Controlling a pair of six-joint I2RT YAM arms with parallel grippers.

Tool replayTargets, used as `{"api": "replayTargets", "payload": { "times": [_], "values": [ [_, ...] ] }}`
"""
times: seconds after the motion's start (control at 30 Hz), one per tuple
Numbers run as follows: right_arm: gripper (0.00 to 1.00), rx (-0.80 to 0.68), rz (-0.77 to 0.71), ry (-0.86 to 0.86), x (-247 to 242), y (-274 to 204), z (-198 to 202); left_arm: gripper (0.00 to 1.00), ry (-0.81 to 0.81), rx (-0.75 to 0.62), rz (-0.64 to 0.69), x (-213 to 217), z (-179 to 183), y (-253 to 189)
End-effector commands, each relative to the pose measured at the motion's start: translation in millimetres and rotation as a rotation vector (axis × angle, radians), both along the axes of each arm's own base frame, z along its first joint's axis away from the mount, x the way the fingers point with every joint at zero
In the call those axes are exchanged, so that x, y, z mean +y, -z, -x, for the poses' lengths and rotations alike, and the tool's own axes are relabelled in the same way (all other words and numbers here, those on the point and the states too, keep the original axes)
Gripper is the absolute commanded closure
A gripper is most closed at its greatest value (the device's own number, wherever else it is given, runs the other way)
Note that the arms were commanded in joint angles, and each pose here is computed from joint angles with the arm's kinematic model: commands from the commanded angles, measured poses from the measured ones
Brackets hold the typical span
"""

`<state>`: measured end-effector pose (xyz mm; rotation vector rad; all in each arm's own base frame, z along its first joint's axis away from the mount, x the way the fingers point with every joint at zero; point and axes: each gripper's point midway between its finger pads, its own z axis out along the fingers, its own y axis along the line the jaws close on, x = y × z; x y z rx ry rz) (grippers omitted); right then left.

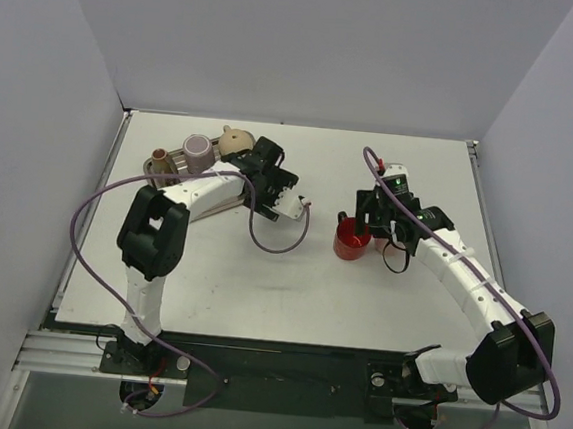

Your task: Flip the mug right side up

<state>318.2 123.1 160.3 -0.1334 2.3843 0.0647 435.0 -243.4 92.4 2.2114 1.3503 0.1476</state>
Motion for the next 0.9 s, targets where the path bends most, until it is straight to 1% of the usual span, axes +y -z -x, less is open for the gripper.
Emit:
{"api": "replayTargets", "payload": {
  "times": [0.0, 0.1, 0.13, 0.2, 0.23, 0.27, 0.3, 0.33, 0.4, 0.43, 0.47, 0.5, 0.6, 0.67, 0.7, 0.73, 0.77, 0.87],
  "values": [
    [0.32, 0.077, 0.057, 0.053, -28.3, 24.9, 21.4, 0.16, 0.087, -0.077, -0.051, -10.8, -35.5, -3.3],
    [0.32, 0.074, 0.049, 0.049, -29.2, 24.9, 24.9, 0.16, 0.057, -0.146, -0.048, -17.6, -57.2, -0.3],
    [0.32, 0.073, 0.049, 0.048, -29.9, 24.9, 26.3, 0.17, 0.053, -0.144, -0.060, -17.6, -59.4, 6.1],
    [0.32, 0.069, 0.049, 0.045, -31.1, 24.7, 28.1, 0.21, 0.050, -0.136, -0.096, -12.7, -61.2, 13.2],
    [0.32, 0.066, 0.050, 0.045, -31.6, 24.3, 28.5, 0.31, 0.052, -0.131, -0.120, -8.1, -60.5, 16.5],
    [0.32, 0.060, 0.051, 0.044, -32.5, 22.6, 28.4, 0.37, 0.058, -0.129, -0.133, -5.6, -59.4, 20.0],
    [0.32, 0.052, 0.050, 0.045, -33.3, 20.9, 27.6, 0.45, 0.058, -0.133, -0.141, -2.7, -60.1, 20.3],
    [0.32, 0.056, 0.052, 0.043, -33.9, 21.6, 28.1, 0.48, 0.060, -0.138, -0.156, 0.4, -58.9, 22.6],
    [0.32, 0.052, 0.043, 0.034, -31.7, 19.4, 26.7, 0.67, 0.066, -0.150, -0.156, 0.7, -58.9, 21.3],
    [0.32, 0.053, 0.040, 0.034, -30.9, 19.3, 26.5, 0.73, 0.066, -0.149, -0.157, 1.3, -57.9, 18.0],
    [0.32, 0.054, 0.035, 0.028, -29.4, 19.1, 26.2, 0.94, 0.067, -0.147, -0.158, 0.3, -56.8, 17.2],
    [0.32, 0.055, 0.032, 0.028, -29.1, 18.8, 26.3, 1.00, 0.059, -0.158, -0.148, -0.4, -58.0, 11.4],
    [0.32, 0.052, 0.026, 0.025, -27.6, 17.9, 26.9, 1.00, 0.013, -0.191, -0.088, -10.2, -59.8, -7.1],
    [0.32, 0.051, 0.019, 0.025, -27.7, 16.7, 28.9, 1.00, -0.046, -0.218, -0.019, -16.1, -62.1, -30.6],
    [0.32, 0.040, 0.004, 0.022, -25.9, 12.8, 29.6, 1.00, -0.071, -0.242, 0.017, -17.9, -64.9, -49.5],
    [0.32, 0.029, -0.003, 0.022, -25.4, 9.4, 29.4, 1.00, -0.121, -0.215, 0.067, -18.2, -62.2, -55.7],
    [0.32, 0.016, -0.017, 0.017, -23.8, 5.2, 30.5, 1.00, -0.143, -0.238, 0.115, -20.9, -63.5, -79.4],
    [0.32, -0.040, -0.074, -0.005, -15.6, -12.3, 31.4, 1.00, -0.273, -0.214, 0.283, -23.5, -59.3, -116.7]
  ]
}}
